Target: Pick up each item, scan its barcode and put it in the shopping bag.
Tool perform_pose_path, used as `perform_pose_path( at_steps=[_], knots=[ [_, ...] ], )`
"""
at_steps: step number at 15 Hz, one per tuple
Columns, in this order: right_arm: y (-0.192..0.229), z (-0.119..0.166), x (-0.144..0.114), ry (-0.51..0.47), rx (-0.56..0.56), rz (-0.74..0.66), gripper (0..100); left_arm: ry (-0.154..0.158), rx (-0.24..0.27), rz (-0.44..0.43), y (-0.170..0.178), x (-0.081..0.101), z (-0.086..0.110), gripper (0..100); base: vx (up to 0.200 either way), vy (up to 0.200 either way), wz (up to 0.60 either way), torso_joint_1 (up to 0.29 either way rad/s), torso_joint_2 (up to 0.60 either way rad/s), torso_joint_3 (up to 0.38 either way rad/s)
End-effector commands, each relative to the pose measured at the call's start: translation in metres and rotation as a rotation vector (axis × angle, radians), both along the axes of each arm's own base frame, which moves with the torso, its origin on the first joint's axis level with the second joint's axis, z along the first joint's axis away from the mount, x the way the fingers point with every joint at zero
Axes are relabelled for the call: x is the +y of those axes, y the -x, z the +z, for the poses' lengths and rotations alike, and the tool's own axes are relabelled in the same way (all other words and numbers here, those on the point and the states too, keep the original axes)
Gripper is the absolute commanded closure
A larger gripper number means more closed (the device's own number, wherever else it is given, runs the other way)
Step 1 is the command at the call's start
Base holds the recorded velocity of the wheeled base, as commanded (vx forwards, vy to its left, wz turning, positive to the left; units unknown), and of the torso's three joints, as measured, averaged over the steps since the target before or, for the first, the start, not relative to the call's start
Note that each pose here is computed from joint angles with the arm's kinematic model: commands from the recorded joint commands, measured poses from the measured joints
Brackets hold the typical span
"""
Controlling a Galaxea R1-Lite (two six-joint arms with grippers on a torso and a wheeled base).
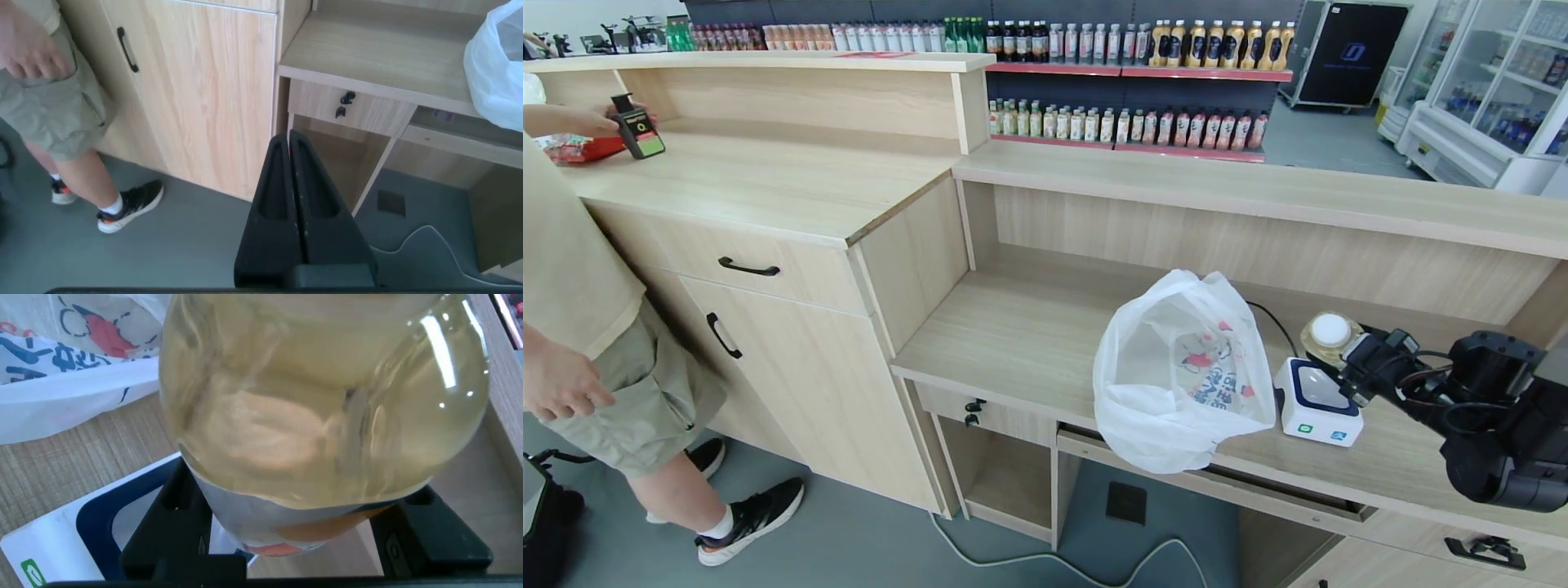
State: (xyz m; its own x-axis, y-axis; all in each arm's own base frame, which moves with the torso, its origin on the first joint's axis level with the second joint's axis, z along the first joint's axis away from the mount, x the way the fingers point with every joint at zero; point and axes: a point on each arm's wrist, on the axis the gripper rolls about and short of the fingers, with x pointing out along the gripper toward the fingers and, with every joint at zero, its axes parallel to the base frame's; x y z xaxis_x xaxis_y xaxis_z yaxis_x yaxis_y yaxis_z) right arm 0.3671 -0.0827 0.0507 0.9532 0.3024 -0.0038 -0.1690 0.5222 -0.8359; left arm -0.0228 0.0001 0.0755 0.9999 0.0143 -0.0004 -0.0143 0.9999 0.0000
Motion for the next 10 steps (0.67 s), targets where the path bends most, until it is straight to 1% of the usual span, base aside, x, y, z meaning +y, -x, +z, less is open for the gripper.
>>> perform_pose_path(
  at_steps=[1,10],
  knots=[
    [-0.0007,-0.0016,0.0,0.0,0.002,0.001,100,0.0,0.0,0.001,0.0,0.0,0.0,100,0.0,0.0,0.0,0.0,0.0,0.0],
    [-0.0001,-0.0053,-0.0005,-0.003,0.013,0.0,100,0.0,0.0,0.001,0.0,0.0,0.0,100,0.0,0.0,0.0,0.0,0.0,0.0]
  ],
)
